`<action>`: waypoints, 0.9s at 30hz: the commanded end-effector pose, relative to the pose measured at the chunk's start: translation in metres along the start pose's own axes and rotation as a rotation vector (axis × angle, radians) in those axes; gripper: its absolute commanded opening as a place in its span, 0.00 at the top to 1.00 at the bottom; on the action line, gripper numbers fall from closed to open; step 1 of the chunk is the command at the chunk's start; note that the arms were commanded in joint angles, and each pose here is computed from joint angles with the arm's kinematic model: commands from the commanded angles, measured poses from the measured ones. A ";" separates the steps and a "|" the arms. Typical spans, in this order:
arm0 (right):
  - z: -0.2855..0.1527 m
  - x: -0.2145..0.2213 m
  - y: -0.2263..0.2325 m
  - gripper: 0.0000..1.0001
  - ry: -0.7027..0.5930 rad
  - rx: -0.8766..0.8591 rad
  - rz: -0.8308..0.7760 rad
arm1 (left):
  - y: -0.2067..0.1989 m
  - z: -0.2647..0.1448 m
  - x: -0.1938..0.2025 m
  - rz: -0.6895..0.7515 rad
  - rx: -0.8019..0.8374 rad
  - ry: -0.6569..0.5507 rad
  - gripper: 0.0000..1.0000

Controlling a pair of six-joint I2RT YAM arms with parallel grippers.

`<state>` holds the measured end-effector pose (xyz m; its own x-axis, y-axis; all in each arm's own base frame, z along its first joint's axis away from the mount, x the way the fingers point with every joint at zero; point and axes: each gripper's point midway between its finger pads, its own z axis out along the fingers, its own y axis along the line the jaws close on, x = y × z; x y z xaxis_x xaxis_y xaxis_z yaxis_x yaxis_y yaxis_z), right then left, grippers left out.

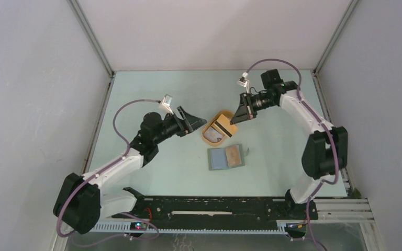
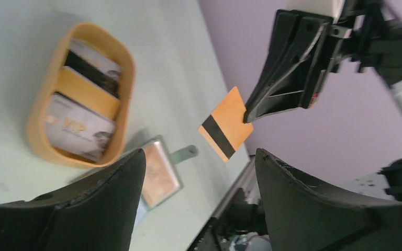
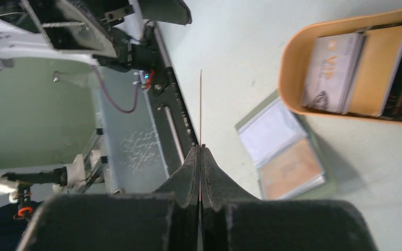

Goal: Put the credit cards into the card holder
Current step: Pick up the credit card from the storage box.

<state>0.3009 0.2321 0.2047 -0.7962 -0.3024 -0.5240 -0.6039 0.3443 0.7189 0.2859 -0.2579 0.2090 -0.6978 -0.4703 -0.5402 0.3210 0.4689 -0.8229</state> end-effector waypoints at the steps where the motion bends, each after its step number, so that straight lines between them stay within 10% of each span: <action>1: -0.023 -0.016 0.046 1.00 -0.173 -0.179 -0.047 | -0.060 -0.018 -0.004 -0.021 0.202 -0.063 0.19; 27: -0.053 0.012 0.109 1.00 -0.270 -0.323 -0.076 | -0.137 -0.009 0.016 -0.024 0.404 -0.091 0.40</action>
<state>0.2380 0.2201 0.2890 -0.7887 -0.0603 -0.6118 -0.6145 0.0464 0.7875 0.2255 -0.3172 0.2777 -0.6866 -0.5123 -0.5159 0.4843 0.2070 -0.8501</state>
